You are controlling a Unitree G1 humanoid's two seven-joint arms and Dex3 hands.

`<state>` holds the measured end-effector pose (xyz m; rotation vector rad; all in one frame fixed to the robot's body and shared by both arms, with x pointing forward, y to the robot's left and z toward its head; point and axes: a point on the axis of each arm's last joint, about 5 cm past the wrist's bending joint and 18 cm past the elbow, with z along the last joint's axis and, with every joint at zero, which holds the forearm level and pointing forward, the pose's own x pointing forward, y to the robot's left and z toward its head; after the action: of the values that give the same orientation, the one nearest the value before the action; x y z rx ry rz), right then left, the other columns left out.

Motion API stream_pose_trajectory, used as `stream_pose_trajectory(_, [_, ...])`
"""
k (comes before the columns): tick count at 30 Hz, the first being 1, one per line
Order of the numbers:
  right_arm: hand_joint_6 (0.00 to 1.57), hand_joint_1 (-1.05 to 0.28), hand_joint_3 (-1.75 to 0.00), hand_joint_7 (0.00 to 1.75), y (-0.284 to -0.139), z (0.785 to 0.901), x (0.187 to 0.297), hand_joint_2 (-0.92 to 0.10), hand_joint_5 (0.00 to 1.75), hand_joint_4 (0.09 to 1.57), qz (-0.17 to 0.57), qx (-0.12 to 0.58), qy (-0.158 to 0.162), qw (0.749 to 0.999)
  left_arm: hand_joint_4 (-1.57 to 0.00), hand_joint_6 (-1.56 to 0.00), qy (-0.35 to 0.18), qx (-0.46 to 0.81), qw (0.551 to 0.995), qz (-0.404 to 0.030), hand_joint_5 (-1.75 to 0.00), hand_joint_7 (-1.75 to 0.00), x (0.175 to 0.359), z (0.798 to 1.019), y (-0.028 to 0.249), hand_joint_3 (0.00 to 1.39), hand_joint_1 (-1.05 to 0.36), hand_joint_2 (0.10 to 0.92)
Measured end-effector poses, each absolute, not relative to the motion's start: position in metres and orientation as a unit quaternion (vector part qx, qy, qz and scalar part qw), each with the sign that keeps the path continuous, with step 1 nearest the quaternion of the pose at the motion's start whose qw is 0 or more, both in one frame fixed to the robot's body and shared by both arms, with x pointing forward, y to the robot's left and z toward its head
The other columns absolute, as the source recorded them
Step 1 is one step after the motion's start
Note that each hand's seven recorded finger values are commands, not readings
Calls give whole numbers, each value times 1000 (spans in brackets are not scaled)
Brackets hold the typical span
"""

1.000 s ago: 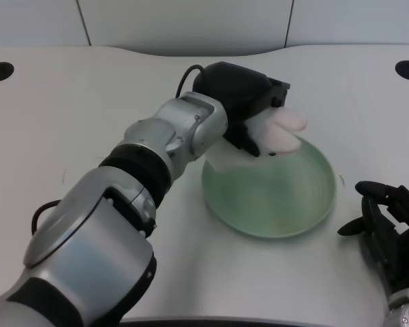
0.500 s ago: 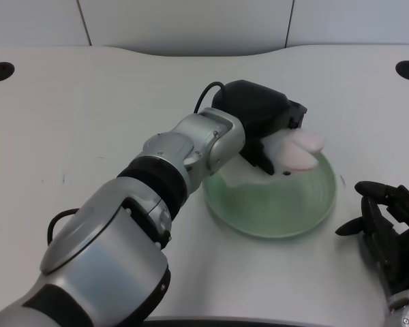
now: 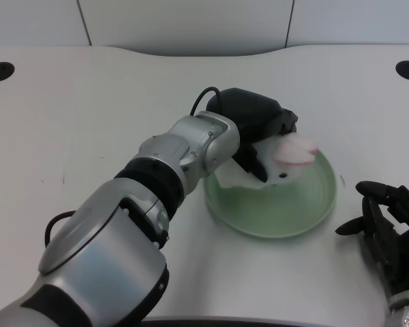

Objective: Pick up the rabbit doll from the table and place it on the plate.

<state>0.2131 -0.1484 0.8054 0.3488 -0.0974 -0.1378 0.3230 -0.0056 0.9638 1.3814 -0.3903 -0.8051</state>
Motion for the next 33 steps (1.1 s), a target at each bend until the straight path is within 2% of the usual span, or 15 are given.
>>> stream_pose_trajectory(7, [873, -389, -345, 729, -148, 806, 213, -921, 1194, 1005, -80, 172, -45, 981, -308, -279, -171, 604, 692, -357, -9, 0, 325, 965, -3, 3, -624, 836])
stream_pose_trajectory(13, [877, -392, -334, 743, -146, 806, 214, -921, 1213, 1044, -87, 162, -40, 982, -249, -246, -167, 607, 692, -353, 0, 0, 325, 965, -2, 3, -644, 843])
stream_pose_trajectory(16, [859, -401, -331, 790, -145, 806, 215, -921, 1314, 1000, -94, 159, -37, 982, -221, -226, -164, 608, 692, -353, 0, 0, 325, 965, -2, 3, -668, 845])
stream_pose_trajectory(20, [844, -411, -325, 810, -145, 806, 215, -921, 1339, 983, -87, 161, -37, 982, -192, -197, -151, 608, 694, -354, 0, 0, 327, 965, 1, 6, -697, 857])
stream_pose_trajectory(25, [815, -400, -338, 813, -145, 806, 215, -921, 1277, 978, -83, 161, -37, 983, -224, -217, -137, 567, 738, -339, -25, -12, 338, 976, 23, 2, -700, 857])
stream_pose_trajectory(28, [812, -399, -332, 817, -145, 806, 215, -921, 1244, 964, -82, 161, -36, 983, -224, -222, -141, 535, 768, -324, -55, -17, 346, 986, 43, 6, -755, 873])
stream_pose_trajectory(29, [817, -403, -328, 818, -145, 806, 215, -921, 1243, 969, -80, 162, -36, 983, -124, -205, -143, 521, 778, -320, -320, -55, 349, 988, 51, 4, -772, 885])
stream_pose_trajectory(30, [819, -404, -326, 818, -146, 806, 215, -921, 1242, 971, -78, 162, -36, 983, -63, -192, -146, 511, 786, -316, -496, -81, 350, 991, 58, 2, -778, 890])
stream_pose_trajectory(32, [821, -405, -323, 817, -146, 806, 215, -921, 1240, 974, -79, 162, -37, 983, -12, -180, -146, 500, 796, -309, -644, -107, 352, 992, 70, 1, -783, 894])
stream_pose_trajectory(33, [822, -405, -323, 816, -146, 806, 215, -921, 1240, 974, -78, 162, -37, 983, -6, -177, -143, 501, 796, -308, -664, -113, 353, 992, 73, 1, -784, 894])
